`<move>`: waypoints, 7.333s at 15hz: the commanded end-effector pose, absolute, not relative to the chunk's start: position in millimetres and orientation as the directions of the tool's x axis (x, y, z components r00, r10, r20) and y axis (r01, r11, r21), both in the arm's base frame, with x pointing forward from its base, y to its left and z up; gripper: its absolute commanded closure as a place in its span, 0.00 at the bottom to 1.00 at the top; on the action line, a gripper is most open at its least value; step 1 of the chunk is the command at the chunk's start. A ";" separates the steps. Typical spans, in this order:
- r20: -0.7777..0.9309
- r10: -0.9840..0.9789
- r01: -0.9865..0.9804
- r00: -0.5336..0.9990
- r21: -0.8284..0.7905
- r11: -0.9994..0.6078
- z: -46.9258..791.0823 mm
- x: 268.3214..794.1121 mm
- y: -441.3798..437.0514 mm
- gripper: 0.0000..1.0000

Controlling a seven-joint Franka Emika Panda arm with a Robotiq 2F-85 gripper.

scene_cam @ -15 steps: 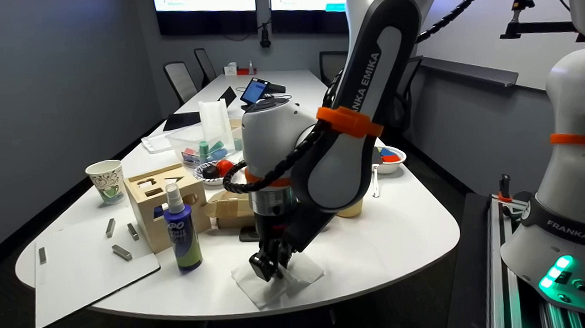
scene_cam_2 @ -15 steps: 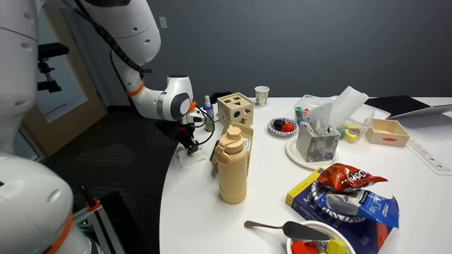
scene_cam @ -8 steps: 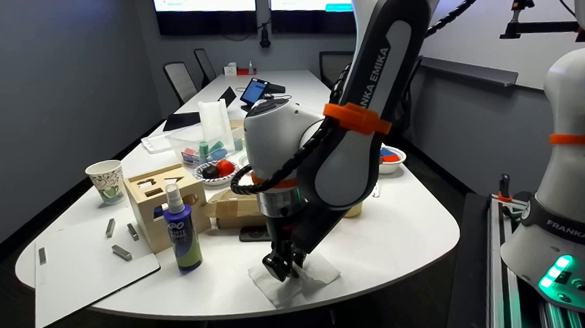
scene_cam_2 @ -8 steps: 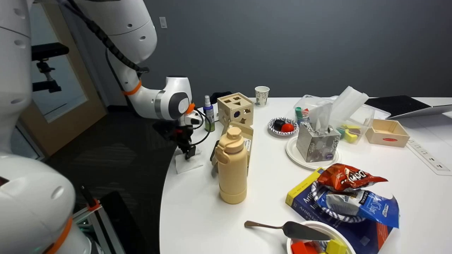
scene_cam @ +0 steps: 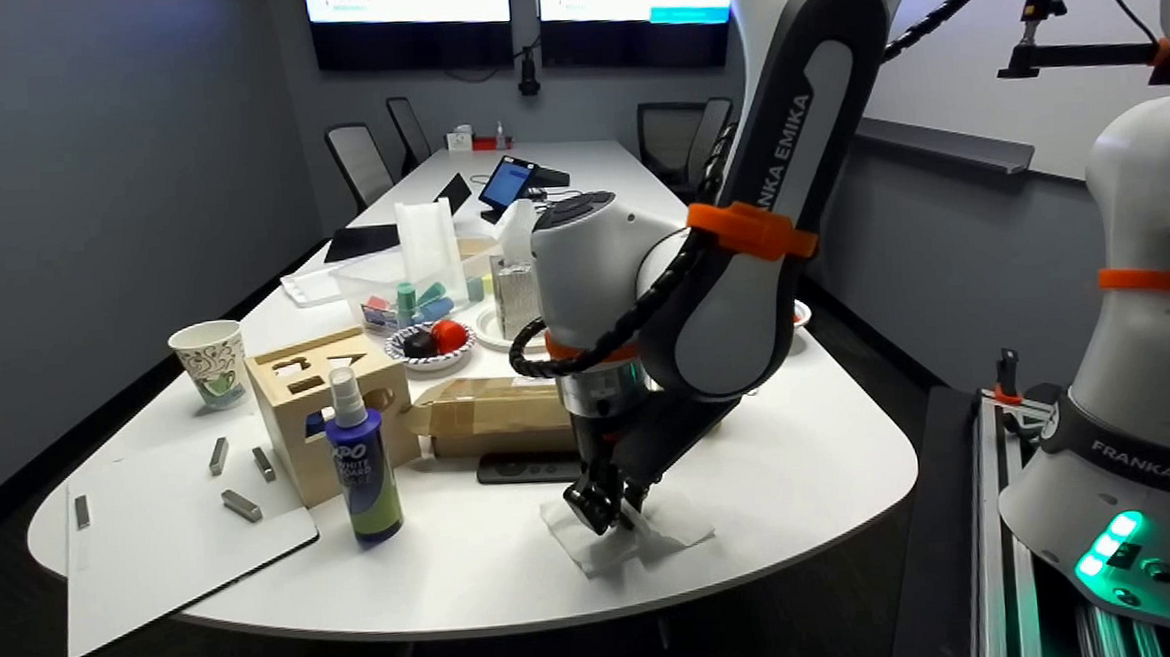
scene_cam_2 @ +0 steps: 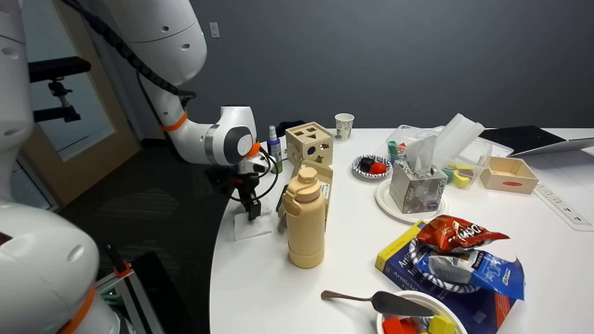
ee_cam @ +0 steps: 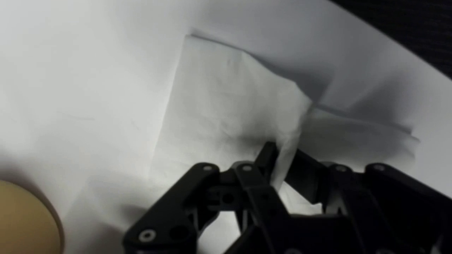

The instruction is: Unfold the napkin

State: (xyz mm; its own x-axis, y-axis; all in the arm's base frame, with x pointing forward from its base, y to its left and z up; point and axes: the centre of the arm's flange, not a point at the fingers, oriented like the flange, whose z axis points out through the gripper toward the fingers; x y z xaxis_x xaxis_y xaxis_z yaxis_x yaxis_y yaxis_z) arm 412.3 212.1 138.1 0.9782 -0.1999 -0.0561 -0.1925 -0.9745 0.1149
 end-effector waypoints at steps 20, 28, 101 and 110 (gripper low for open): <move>-0.204 -0.238 -0.220 0.950 0.106 -0.970 139.5 362.1 154.6 0.97; -0.118 -0.419 -0.402 0.900 0.139 -0.905 130.2 345.2 111.2 0.97; -0.041 -0.212 -0.211 0.976 0.034 -0.977 119.7 406.1 194.4 0.34; -0.008 -0.209 -0.208 0.978 0.064 -0.976 145.0 396.1 196.3 0.00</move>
State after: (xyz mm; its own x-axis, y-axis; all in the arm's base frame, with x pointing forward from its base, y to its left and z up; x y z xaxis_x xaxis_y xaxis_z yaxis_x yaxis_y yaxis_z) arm 408.6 196.8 124.1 0.9790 -0.2005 -0.0356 -0.1986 -0.9787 0.0520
